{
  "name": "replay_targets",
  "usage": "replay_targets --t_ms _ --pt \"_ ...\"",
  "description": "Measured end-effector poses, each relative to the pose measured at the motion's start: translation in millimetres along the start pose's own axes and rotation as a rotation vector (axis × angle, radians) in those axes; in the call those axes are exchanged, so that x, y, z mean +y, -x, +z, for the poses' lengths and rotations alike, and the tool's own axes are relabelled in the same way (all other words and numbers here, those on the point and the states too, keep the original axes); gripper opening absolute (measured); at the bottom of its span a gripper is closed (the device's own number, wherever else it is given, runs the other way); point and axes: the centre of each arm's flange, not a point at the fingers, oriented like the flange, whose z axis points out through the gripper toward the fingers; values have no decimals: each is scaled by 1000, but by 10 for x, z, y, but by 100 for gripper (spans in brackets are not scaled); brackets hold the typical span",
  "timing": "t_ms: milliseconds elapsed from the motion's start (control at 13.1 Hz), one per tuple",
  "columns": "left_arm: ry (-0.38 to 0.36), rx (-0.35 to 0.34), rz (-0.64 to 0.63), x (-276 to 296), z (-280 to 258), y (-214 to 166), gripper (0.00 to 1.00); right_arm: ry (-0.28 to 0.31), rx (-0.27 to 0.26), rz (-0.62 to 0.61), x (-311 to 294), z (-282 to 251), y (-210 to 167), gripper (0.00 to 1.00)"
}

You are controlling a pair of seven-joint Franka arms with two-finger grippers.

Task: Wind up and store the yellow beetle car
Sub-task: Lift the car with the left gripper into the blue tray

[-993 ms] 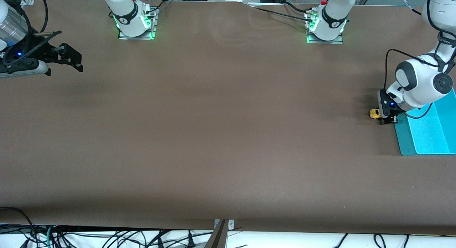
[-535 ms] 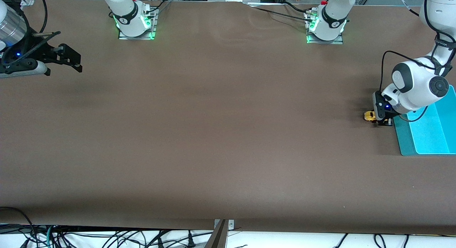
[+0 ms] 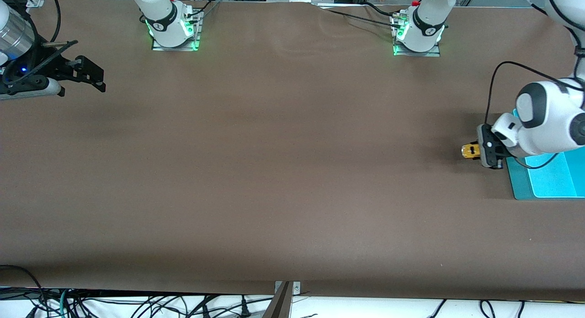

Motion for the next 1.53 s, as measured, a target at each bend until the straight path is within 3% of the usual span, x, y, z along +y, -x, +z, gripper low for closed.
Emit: replay_targets --t_ms 306,688,841,1375,1528 --pt "-7 -111 33 -35 -294 492 51 0 -3 1 5 6 2 100" --pt "24 -118 28 331 -220 1881 51 0 -7 2 11 22 -3 100" --pt "57 -132 31 413 -22 2167 51 0 -9 2 12 30 -7 100" --pt "49 -44 30 613 988 2959 51 -2 -10 19 105 36 -6 100" --pt "59 -25 43 653 1133 3019 51 -2 -10 19 104 36 -6 100"
